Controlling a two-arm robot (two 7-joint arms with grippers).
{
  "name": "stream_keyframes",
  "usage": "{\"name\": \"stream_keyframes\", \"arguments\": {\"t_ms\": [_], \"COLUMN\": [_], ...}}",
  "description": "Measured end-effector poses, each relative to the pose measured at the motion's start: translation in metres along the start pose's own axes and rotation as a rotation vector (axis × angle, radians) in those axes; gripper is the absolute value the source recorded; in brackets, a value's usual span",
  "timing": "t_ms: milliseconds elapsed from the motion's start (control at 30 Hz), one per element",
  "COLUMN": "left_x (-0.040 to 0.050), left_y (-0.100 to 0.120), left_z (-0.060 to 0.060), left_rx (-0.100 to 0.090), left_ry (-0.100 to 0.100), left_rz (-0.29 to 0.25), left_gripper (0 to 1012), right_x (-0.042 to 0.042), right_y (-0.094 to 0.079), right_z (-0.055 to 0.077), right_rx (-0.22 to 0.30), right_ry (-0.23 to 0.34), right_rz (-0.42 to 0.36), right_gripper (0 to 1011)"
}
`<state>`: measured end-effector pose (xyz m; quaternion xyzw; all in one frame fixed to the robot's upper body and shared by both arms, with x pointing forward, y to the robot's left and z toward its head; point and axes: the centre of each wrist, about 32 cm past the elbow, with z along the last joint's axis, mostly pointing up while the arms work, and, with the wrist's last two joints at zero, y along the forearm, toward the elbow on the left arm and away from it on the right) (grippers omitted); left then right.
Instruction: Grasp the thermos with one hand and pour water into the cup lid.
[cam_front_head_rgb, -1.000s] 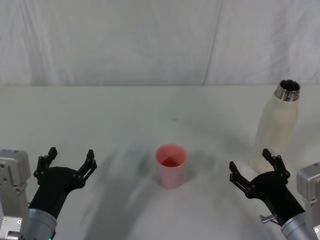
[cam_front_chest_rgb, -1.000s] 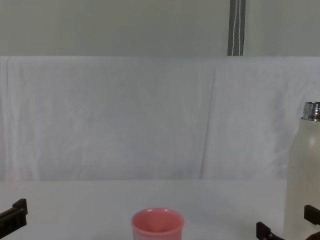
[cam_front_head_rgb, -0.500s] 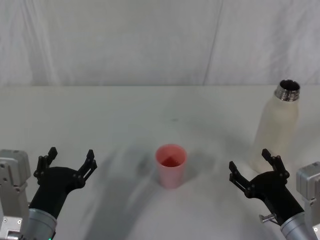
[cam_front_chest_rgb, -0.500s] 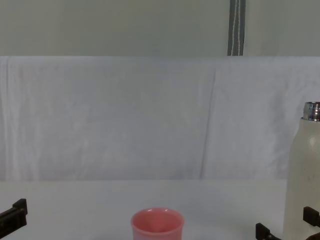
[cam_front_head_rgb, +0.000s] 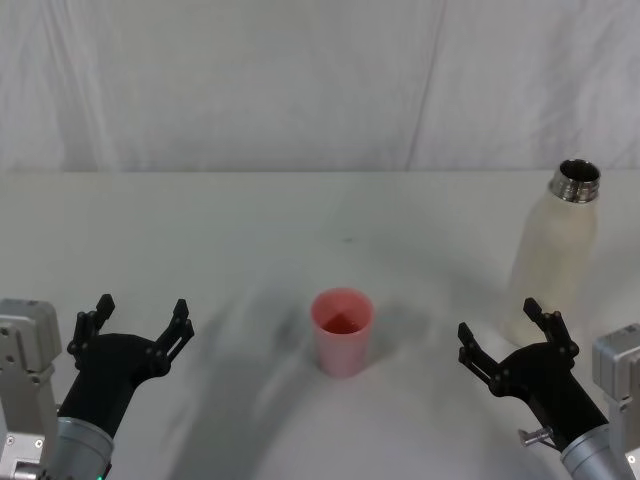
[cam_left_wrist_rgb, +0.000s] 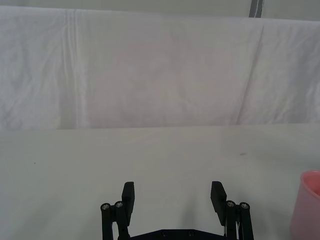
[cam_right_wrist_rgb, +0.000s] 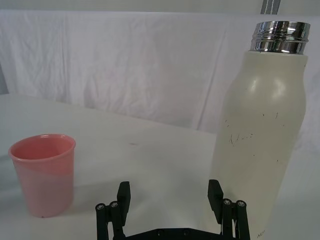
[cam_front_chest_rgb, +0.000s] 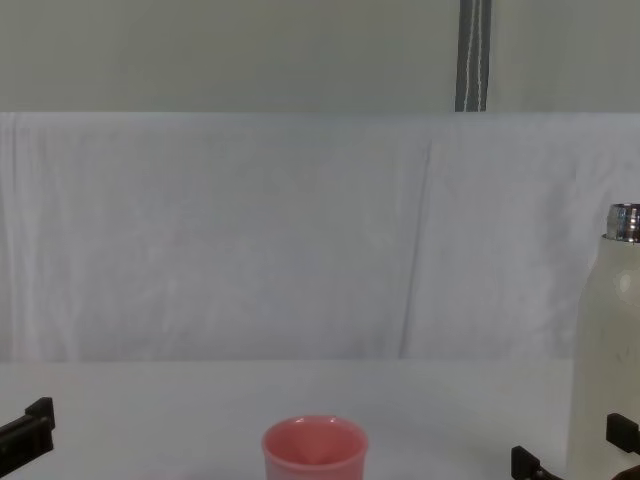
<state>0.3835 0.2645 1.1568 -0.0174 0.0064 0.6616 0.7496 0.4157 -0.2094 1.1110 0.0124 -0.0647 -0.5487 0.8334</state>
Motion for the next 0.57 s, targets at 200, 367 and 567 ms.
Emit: {"name": "stream_keyframes", "arguments": {"t_ms": [200, 367, 567], "left_x": [0.0000, 0.0000, 0.0000], "left_y": [0.0000, 0.0000, 0.0000], "left_z": [0.0000, 0.0000, 0.0000], "left_rx": [0.000, 0.000, 0.000], "left_ry": [0.000, 0.000, 0.000], "left_rz": [0.000, 0.000, 0.000], "left_gripper": [1001, 1001, 1001], "right_x": [0.0000, 0.0000, 0.0000], "right_y": [0.0000, 0.0000, 0.0000], "right_z": [0.0002, 0.0003, 0.0003], "right_rx": [0.000, 0.000, 0.000], "right_ry": [0.000, -0.001, -0.001], "right_rz": [0.000, 0.000, 0.000], "right_gripper": [1001, 1001, 1001]}}
